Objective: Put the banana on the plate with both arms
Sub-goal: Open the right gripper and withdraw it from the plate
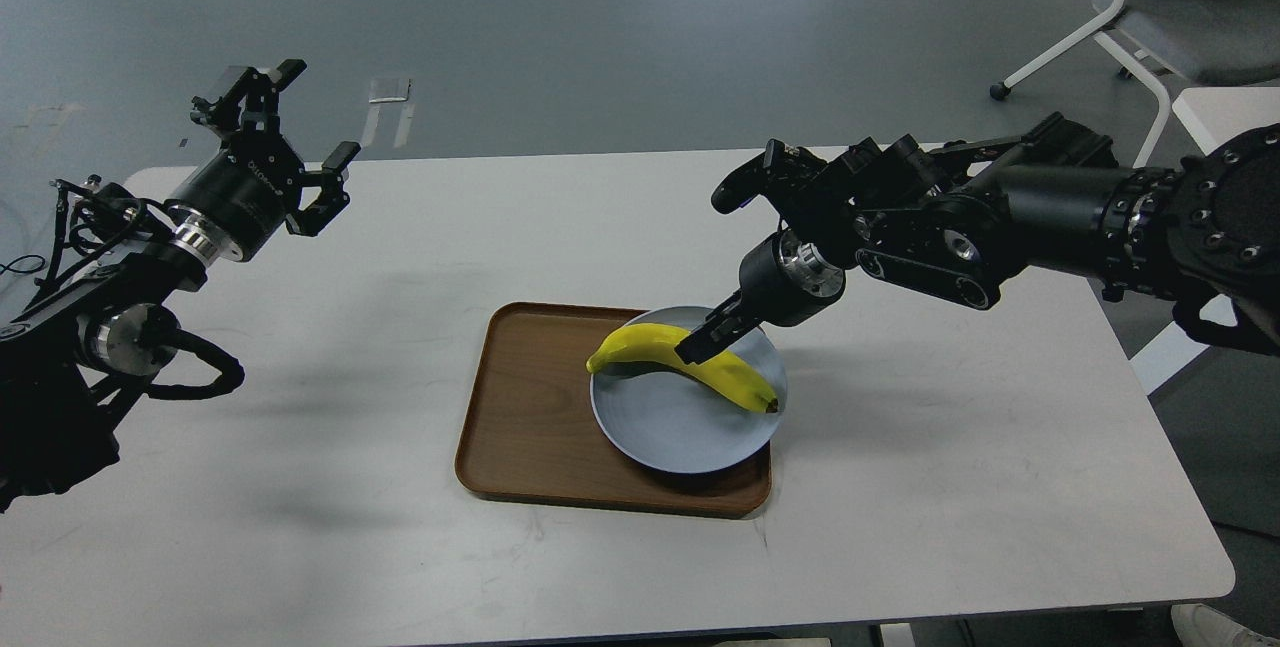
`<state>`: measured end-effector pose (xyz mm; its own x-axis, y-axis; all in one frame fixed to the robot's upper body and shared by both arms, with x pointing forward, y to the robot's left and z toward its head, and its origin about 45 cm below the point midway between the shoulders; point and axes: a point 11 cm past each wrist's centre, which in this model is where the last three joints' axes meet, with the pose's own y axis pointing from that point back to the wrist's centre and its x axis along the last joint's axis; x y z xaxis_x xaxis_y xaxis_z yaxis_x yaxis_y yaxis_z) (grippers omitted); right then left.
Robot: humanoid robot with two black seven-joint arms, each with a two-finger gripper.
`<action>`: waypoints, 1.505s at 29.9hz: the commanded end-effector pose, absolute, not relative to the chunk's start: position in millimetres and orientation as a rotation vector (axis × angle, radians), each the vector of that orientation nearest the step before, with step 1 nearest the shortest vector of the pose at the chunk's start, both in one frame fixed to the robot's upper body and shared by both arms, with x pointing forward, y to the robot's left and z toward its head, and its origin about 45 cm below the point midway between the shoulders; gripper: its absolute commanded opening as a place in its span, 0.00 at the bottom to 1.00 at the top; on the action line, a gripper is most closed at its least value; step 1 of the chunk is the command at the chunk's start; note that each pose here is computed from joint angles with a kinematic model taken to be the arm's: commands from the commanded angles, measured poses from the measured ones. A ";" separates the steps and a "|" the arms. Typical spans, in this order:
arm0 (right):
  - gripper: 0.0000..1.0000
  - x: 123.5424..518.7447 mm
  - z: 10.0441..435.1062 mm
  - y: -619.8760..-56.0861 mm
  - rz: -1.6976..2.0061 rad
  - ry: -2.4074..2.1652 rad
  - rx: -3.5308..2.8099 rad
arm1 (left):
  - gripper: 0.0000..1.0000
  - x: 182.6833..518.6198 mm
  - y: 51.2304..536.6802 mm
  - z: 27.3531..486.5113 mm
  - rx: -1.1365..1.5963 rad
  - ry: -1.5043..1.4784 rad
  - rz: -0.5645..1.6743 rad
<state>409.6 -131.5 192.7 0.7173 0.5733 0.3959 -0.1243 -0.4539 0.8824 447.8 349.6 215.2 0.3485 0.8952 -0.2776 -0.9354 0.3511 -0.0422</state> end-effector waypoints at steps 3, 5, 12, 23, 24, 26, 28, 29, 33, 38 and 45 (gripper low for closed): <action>1.00 421.5 202.6 -141.6 0.842 0.282 1.884 | 0.99 449.6 347.5 217.8 -0.211 0.217 1.193; 1.00 425.8 207.5 -146.2 0.838 0.250 1.894 | 0.99 449.9 348.1 218.7 -0.211 0.214 1.193; 1.00 473.6 275.6 -201.0 0.743 -0.288 2.139 | 0.99 451.3 348.8 222.0 -0.212 0.207 1.192; 1.00 483.1 266.2 -318.9 0.229 -1.298 2.543 | 0.99 450.5 347.4 219.6 -0.215 0.215 1.193; 1.00 481.5 262.0 -324.3 0.199 -1.341 2.548 | 0.99 450.5 347.0 219.1 -0.214 0.215 1.192; 1.00 476.8 250.1 -338.1 0.122 -1.442 2.551 | 0.99 450.9 346.4 220.0 -0.217 0.214 1.191; 1.00 470.8 237.0 -345.2 0.039 -1.519 2.561 | 0.99 450.9 347.7 220.1 -0.216 0.213 1.193; 1.00 467.0 229.0 -348.1 -0.016 -1.563 2.568 | 0.99 451.0 346.9 219.9 -0.216 0.214 1.192; 1.00 458.8 213.0 -354.1 -0.141 -1.665 2.579 | 0.99 451.0 348.3 221.0 -0.221 0.214 1.195; 1.00 445.7 189.6 -355.4 -0.251 -1.705 2.571 | 0.99 446.7 360.6 217.9 -0.252 0.234 1.233; 1.00 441.7 183.6 -356.7 -0.283 -1.730 2.572 | 0.99 450.1 374.1 232.3 -0.329 0.227 1.274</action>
